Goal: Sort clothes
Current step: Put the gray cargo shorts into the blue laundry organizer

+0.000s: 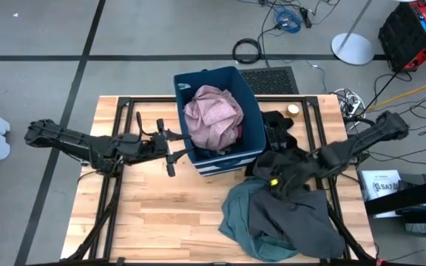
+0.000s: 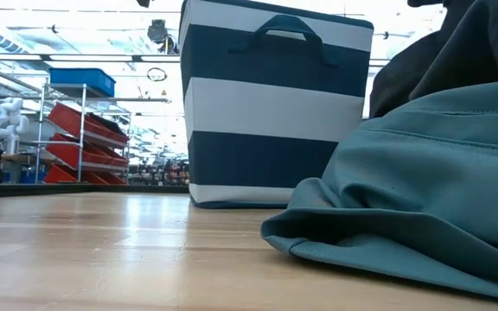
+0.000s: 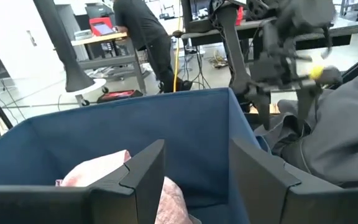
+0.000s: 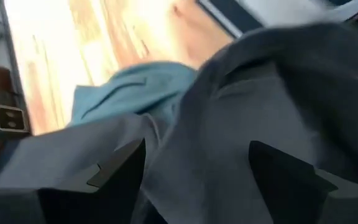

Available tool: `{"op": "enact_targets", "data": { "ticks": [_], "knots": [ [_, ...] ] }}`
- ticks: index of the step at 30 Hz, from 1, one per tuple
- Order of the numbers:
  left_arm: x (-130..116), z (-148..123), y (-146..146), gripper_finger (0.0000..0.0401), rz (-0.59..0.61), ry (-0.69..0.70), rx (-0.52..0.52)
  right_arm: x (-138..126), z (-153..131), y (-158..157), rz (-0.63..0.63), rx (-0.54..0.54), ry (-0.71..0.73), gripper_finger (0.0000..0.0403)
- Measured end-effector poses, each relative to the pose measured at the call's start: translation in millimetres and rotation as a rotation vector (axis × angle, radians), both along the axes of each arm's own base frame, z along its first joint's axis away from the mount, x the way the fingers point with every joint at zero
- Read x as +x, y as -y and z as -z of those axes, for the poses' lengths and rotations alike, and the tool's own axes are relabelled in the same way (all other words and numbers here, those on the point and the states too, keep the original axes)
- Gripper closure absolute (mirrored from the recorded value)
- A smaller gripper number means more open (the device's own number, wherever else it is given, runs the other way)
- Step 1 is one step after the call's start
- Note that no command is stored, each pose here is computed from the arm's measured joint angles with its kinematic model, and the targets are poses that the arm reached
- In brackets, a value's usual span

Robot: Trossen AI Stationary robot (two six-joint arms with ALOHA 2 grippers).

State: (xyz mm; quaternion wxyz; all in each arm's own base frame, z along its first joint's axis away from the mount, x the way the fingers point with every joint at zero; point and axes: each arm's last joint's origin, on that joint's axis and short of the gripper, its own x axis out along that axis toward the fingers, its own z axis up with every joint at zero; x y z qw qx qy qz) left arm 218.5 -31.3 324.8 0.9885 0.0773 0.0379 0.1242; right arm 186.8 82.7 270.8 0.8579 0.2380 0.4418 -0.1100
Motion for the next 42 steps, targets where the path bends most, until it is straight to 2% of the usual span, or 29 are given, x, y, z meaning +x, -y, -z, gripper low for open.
{"op": "enact_targets", "data": {
  "ticks": [4,7,10,13,17,19,22,26,32,37,42],
  "knots": [
    [0,0,0,0.0214,0.001,0.000,0.001,18,20,-14,-0.022,-0.009,-0.068,0.0129],
    [0,0,0,0.0214,0.001,0.000,0.005,25,36,-17,0.031,-0.014,-0.158,0.0131],
    [0,0,0,0.0214,0.001,0.000,0.004,24,46,-17,0.059,-0.036,-0.243,0.0158],
    [0,0,0,0.0214,0.002,0.000,0.004,19,49,-16,0.067,-0.067,-0.296,0.0227],
    [0,0,0,0.0214,0.006,0.000,0.003,16,47,-14,0.047,-0.094,-0.307,0.0367],
    [0,0,0,0.0214,0.011,0.000,0.002,16,40,-14,0.038,-0.111,-0.293,0.0385],
    [0,0,1,0.0214,0.013,0.000,0.002,19,14,-14,0.025,-0.126,-0.252,0.0391],
    [0,0,1,0.0214,0.014,-0.001,0.004,20,-40,-18,-0.025,-0.167,-0.172,0.0397],
    [0,0,1,0.0214,0.017,-0.002,0.008,10,-127,-21,-0.075,-0.299,0.106,0.0399],
    [1,-5,6,0.0214,0.187,0.040,0.024,-2,-182,-19,-0.123,-0.420,0.327,0.0401],
    [1,-13,9,0.0214,0.302,0.119,0.037,-9,-219,-14,-0.184,-0.526,0.483,0.0401]
  ]
}}
